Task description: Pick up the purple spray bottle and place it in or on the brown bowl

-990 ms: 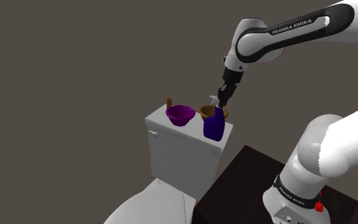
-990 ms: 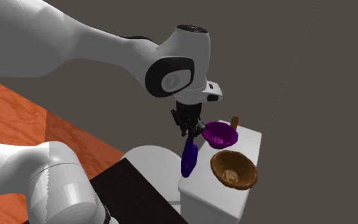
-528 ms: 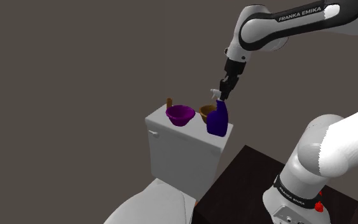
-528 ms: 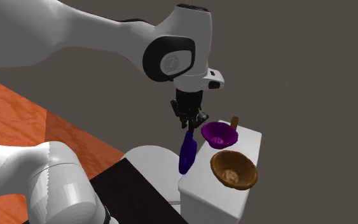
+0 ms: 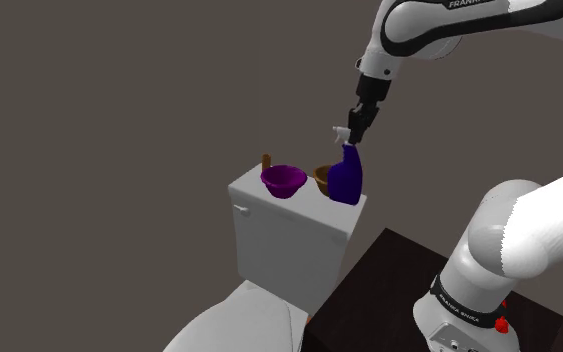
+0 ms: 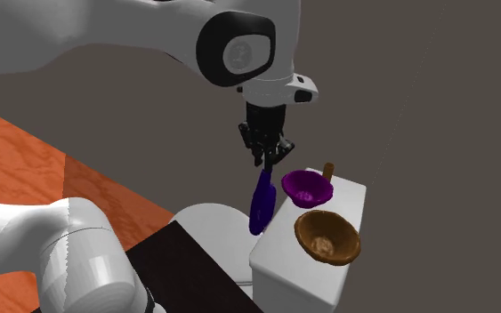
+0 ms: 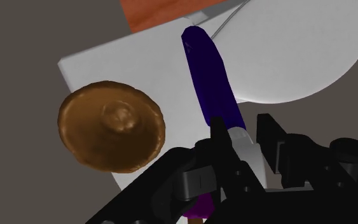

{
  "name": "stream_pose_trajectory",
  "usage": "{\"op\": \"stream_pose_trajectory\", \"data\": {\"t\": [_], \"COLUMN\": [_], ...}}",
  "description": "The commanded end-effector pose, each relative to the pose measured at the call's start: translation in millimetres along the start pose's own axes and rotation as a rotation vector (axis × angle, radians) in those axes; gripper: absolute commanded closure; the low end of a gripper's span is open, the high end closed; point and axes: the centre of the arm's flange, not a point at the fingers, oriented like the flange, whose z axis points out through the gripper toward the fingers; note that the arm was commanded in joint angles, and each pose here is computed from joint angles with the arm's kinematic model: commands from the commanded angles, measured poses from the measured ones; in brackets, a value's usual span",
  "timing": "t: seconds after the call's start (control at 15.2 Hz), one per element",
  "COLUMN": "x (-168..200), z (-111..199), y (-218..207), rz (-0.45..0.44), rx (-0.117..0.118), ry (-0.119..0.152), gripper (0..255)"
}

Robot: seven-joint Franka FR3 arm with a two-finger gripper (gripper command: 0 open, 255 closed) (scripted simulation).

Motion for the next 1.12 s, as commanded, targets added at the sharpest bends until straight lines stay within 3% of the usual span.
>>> {"op": "stream_pose_trajectory", "data": {"t": [0.0, 0.86, 1.06], "x": [1, 7, 27], "z": [-12, -78, -98], "y": [-1, -6, 22], "rz": [0.000, 0.000, 0.000], "rx": [0.000, 0.000, 0.000], "ry": [0.000, 0.000, 0.000], "gripper": [255, 255, 255]}}
